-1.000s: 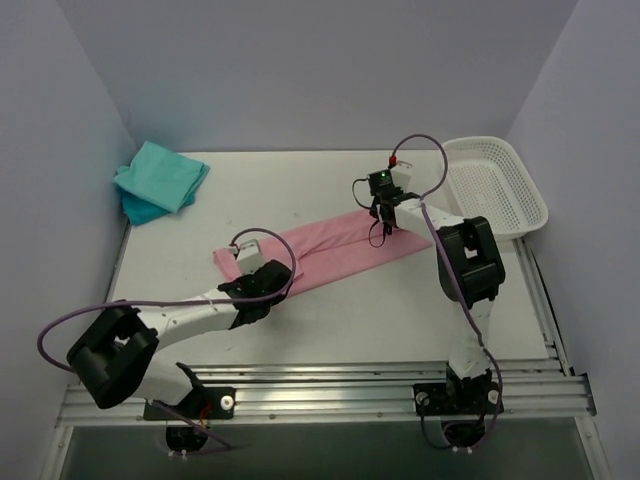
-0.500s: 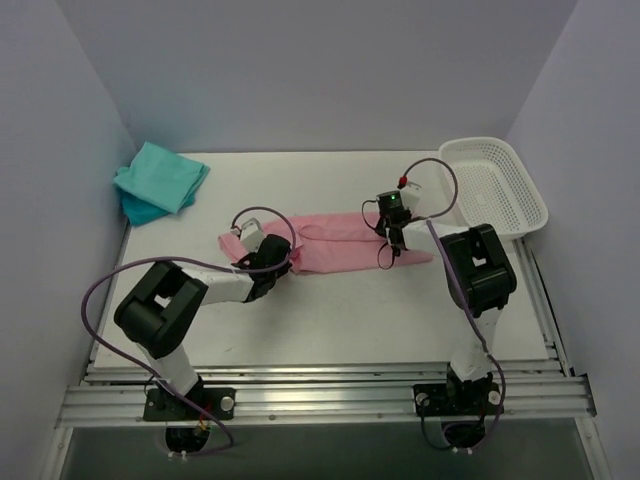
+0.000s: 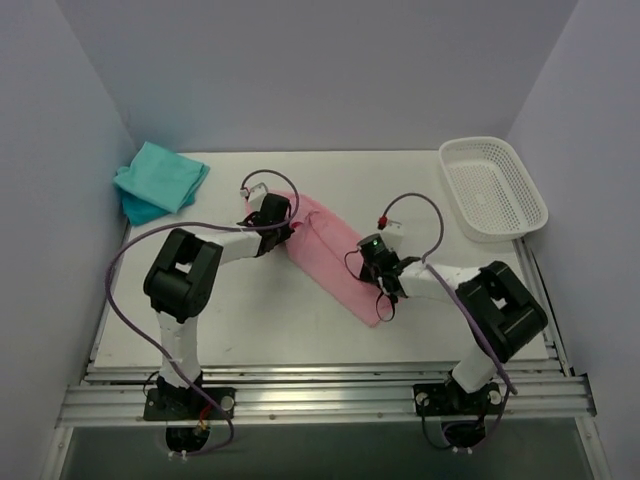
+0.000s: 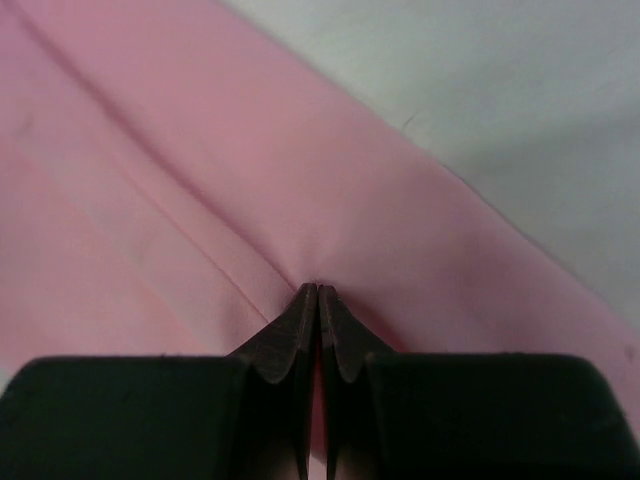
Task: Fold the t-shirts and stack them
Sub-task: Rotate the tshirt 90 degrees
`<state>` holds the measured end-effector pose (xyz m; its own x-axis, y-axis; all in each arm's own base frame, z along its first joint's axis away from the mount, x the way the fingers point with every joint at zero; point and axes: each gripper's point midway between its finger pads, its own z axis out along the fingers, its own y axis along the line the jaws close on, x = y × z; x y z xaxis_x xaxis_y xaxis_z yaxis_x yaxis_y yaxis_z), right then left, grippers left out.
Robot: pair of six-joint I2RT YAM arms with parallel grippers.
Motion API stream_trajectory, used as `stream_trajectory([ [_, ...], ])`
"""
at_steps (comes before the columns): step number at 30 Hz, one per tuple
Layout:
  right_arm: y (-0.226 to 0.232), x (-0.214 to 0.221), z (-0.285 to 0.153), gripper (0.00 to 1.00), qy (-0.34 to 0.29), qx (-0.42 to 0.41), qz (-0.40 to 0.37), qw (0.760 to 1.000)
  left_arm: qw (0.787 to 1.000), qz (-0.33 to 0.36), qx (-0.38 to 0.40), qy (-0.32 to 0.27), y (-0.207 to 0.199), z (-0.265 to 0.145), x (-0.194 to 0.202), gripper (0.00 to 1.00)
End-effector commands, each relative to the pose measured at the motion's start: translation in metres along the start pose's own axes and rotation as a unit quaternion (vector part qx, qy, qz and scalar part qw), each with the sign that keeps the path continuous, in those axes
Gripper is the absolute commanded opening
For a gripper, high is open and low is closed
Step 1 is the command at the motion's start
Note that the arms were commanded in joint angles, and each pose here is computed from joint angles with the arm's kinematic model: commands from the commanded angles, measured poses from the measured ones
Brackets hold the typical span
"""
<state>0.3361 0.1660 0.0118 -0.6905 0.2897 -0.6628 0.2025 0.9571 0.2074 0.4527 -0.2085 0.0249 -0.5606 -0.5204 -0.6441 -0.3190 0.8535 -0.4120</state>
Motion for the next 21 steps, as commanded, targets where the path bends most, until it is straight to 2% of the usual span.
stream_trajectory([
  [1,0.024,0.038,-0.032,0.00,0.021,-0.021,-0.017,0.999,0.993,0.076,-0.050,0.073,0.021,0.020,0.013,0.02],
  [2,0.031,0.045,-0.037,0.00,0.022,-0.026,-0.024,0.999,0.991,0.085,-0.059,0.088,0.024,0.032,0.020,0.02],
  [4,0.053,0.064,-0.051,0.00,0.025,-0.046,-0.040,0.998,0.990,0.098,-0.052,0.088,0.006,0.041,0.003,0.02],
  [10,0.093,0.102,-0.063,0.00,0.029,-0.066,-0.076,0.994,0.983,0.134,-0.035,0.118,-0.011,0.073,-0.006,0.03],
  [11,0.107,0.108,-0.068,0.00,0.029,-0.079,-0.083,0.993,0.985,0.133,-0.017,0.109,-0.026,0.077,-0.021,0.04],
  [13,0.112,0.120,-0.065,0.00,0.033,-0.074,-0.097,0.992,0.980,0.145,-0.013,0.134,-0.023,0.087,-0.014,0.07],
  [14,0.122,0.124,-0.069,0.00,0.032,-0.083,-0.102,0.991,0.982,0.142,0.000,0.122,-0.035,0.090,-0.032,0.08],
  [16,0.125,0.133,-0.065,0.00,0.035,-0.078,-0.113,0.990,0.979,0.148,0.003,0.137,-0.032,0.098,-0.029,0.12],
  [19,0.129,0.138,-0.063,0.00,0.032,-0.071,-0.124,0.989,0.980,0.149,0.020,0.128,-0.041,0.103,-0.044,0.33],
  [20,0.129,0.138,-0.064,0.00,0.030,-0.068,-0.125,0.989,0.980,0.151,0.024,0.127,-0.043,0.105,-0.047,0.49],
  [21,0.129,0.137,-0.066,0.00,0.027,-0.064,-0.127,0.989,0.981,0.150,0.031,0.118,-0.048,0.104,-0.056,0.58],
])
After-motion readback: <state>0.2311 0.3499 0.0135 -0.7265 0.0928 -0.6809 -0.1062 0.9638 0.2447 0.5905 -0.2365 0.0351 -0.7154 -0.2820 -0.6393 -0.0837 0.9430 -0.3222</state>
